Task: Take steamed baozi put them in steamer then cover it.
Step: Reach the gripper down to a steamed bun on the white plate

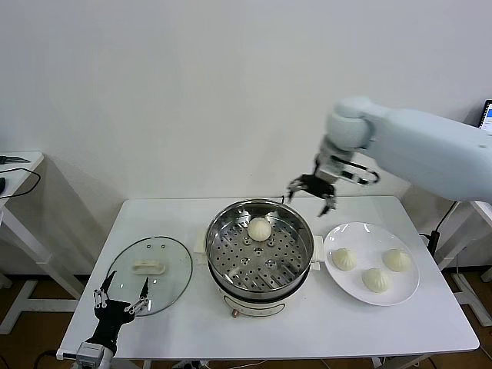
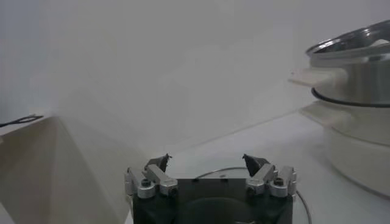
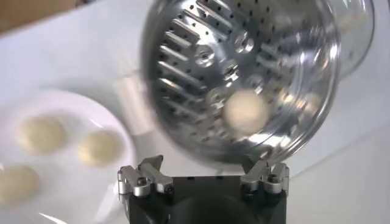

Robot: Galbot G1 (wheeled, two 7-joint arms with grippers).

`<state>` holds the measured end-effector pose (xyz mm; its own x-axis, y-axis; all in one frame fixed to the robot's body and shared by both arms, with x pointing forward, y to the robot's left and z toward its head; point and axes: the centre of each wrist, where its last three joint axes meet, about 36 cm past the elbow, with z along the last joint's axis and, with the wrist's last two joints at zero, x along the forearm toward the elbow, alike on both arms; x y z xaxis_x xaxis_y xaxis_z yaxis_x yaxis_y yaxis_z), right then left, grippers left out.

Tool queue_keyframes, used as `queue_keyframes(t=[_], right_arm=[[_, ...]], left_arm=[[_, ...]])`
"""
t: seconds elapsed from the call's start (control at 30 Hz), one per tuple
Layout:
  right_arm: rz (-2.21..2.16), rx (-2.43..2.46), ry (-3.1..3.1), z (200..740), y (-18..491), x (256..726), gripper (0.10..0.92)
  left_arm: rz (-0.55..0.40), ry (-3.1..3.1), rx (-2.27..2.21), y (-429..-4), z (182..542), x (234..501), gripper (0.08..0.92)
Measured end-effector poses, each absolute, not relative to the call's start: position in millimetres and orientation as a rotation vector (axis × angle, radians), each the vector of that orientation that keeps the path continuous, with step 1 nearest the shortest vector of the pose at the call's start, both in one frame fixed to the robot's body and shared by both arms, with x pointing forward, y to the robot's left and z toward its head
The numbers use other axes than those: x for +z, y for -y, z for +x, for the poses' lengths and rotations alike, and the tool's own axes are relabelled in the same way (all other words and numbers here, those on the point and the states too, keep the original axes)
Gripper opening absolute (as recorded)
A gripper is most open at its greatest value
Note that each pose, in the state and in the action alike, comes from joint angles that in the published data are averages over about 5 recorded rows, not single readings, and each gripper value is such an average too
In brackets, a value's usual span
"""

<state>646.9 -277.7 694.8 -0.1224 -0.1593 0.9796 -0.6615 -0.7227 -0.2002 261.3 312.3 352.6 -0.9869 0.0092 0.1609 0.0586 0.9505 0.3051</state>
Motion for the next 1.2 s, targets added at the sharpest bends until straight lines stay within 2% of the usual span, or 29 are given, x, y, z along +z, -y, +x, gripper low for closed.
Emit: queue_keyframes(t=[0.2, 0.47, 1.2], right_arm=[[1.616, 1.696, 1.066, 633, 324, 664, 0.823], [1.431, 1.495, 1.194, 628, 352, 612, 0.823], [1.230, 1.280, 1.329, 636, 370, 502, 0.823]], left_arm=[[-0.068, 2.952, -0.469, -308, 262, 351, 0.823], [-0.087, 2.956, -0.467, -303, 263, 349, 0.823], [-0.096, 2.943, -0.455, -299, 263, 342, 0.823]])
